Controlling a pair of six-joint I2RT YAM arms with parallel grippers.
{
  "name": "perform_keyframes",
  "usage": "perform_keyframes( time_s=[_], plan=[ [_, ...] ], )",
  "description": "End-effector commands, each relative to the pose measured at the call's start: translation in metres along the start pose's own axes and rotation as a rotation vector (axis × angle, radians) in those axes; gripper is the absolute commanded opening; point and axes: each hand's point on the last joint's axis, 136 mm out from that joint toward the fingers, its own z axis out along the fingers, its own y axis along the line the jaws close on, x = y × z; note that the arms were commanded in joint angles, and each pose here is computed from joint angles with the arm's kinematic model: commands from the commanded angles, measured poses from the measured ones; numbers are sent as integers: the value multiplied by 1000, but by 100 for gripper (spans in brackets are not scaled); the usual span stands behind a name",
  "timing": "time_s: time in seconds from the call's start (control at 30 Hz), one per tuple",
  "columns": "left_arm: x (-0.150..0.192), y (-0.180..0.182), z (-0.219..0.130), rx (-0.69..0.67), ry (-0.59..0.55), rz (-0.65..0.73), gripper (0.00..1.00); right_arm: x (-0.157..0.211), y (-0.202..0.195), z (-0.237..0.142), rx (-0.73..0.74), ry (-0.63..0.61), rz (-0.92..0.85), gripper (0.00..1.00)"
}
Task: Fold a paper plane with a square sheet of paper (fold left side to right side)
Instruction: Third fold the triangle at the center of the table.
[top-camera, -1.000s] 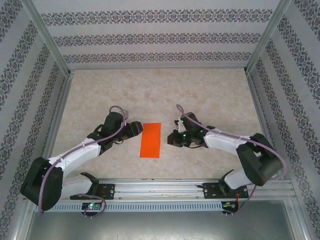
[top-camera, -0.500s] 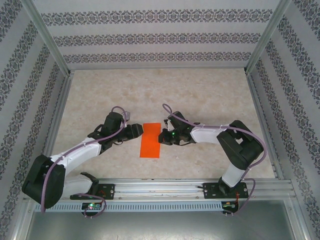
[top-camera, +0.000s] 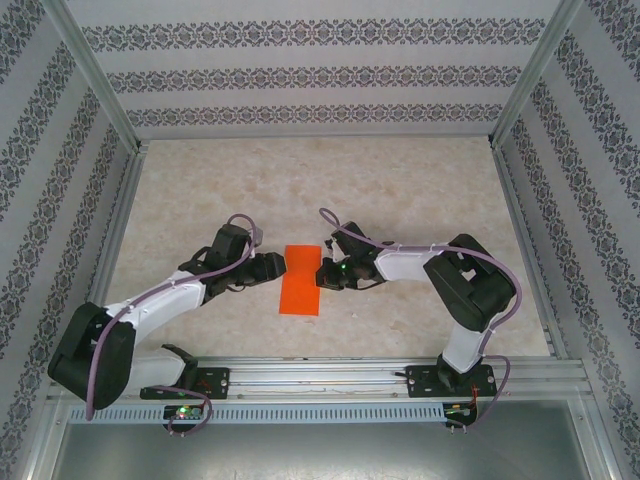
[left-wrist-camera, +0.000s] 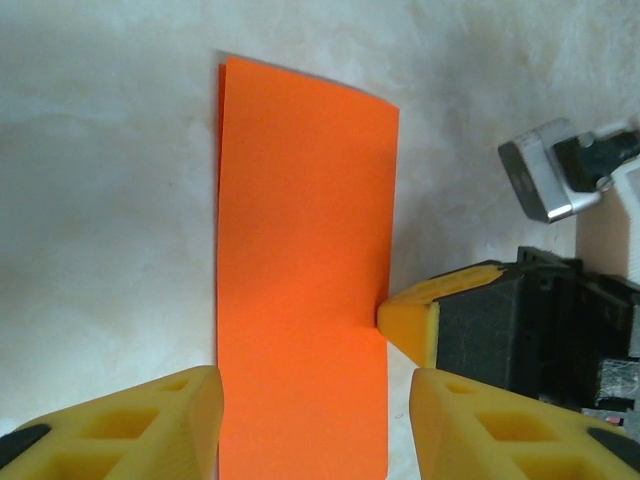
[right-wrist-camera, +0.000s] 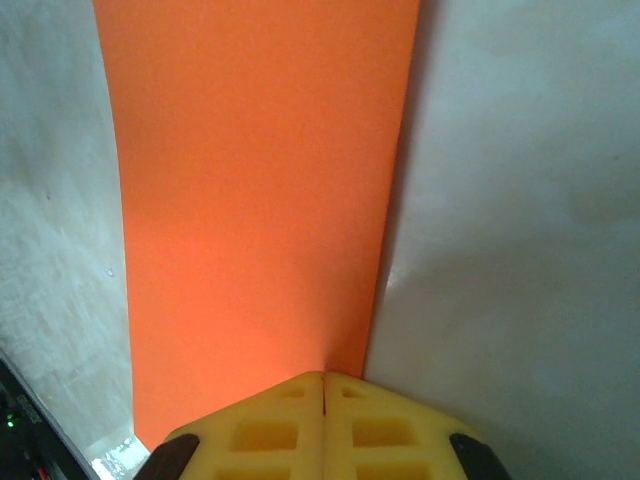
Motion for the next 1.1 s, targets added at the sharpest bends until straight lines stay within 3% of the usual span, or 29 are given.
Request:
perform_keyframes(
  time_s=[0.0, 0.33, 1.07],
  plan=[
    [5, 0, 4, 8, 64, 0, 52, 11, -29, 5, 131, 43, -8, 0],
    [21, 1, 33, 38, 199, -34, 42, 8, -32, 2, 139, 36, -12, 0],
    [49, 18, 47, -2, 307, -70, 40, 6, -36, 1, 138, 35, -6, 0]
  ],
)
